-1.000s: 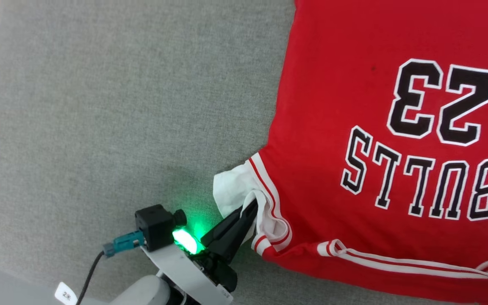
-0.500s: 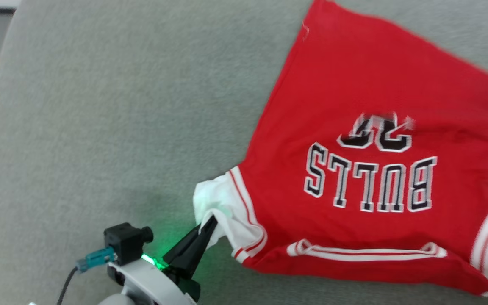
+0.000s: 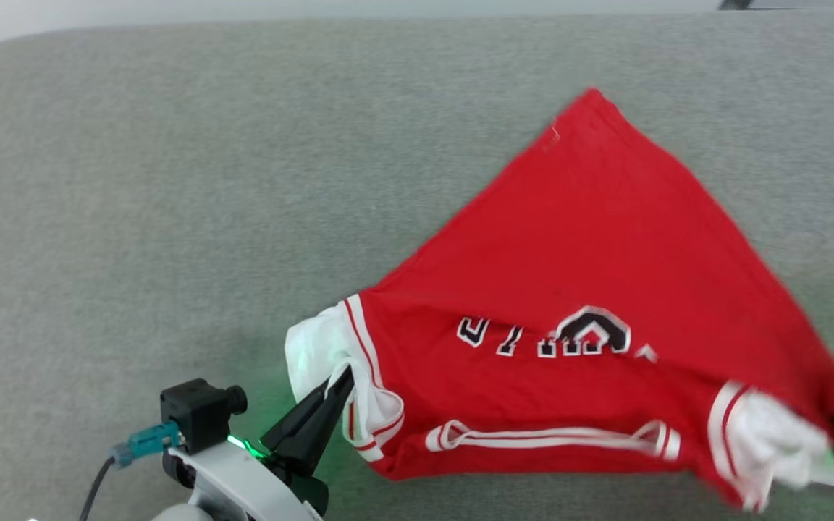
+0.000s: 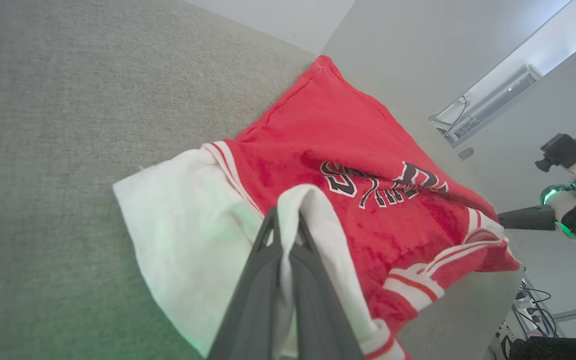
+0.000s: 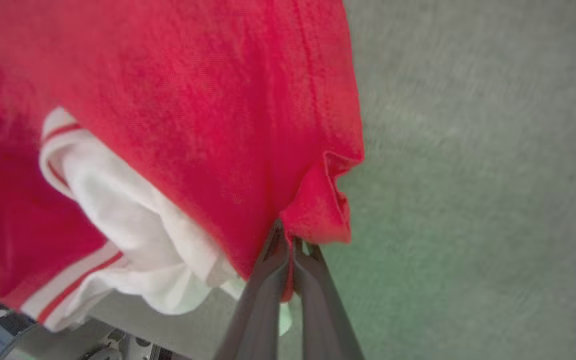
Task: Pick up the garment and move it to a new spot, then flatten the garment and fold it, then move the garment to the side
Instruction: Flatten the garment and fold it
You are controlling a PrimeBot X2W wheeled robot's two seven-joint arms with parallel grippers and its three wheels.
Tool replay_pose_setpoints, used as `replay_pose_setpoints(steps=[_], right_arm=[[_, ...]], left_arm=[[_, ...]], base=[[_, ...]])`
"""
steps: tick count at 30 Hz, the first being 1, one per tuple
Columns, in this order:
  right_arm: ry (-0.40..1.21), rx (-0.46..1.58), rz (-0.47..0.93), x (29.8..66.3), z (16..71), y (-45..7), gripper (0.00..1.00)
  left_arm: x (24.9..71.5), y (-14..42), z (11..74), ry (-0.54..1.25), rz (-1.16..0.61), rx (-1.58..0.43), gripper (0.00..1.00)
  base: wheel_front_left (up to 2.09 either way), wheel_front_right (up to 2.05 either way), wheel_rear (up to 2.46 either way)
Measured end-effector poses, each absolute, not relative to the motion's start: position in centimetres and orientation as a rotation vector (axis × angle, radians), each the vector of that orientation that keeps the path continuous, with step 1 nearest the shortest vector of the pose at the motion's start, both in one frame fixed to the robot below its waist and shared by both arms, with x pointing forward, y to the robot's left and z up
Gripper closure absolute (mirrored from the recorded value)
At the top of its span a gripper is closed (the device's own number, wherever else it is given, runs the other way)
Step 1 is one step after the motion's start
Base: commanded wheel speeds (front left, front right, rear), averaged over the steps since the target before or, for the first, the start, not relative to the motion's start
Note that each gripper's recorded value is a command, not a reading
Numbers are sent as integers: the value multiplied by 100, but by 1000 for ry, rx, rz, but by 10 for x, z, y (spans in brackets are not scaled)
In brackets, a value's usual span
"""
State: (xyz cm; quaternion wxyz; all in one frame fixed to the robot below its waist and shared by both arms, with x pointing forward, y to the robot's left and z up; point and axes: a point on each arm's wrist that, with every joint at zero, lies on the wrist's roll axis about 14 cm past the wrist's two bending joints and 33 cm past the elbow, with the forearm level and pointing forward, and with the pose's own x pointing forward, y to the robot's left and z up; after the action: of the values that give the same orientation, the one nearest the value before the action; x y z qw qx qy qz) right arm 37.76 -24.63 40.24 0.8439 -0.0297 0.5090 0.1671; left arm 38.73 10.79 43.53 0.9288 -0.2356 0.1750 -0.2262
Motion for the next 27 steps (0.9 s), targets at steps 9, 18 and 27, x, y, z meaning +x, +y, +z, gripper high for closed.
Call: replay_pose_setpoints(steps=[9,18,27], right_arm=[[1231,38,399,292,379,-219,100],[991,-1,337,340,415,-228,0],[701,-207,350,431,493,-231,0]], left_arm=[[392,93,443,345,-511,-480,100],[391,90,449,336,-521,-482,100],[396,87,450,318,-520,-493,100]], base=[[0,0,0],[0,0,0],[0,0,0]])
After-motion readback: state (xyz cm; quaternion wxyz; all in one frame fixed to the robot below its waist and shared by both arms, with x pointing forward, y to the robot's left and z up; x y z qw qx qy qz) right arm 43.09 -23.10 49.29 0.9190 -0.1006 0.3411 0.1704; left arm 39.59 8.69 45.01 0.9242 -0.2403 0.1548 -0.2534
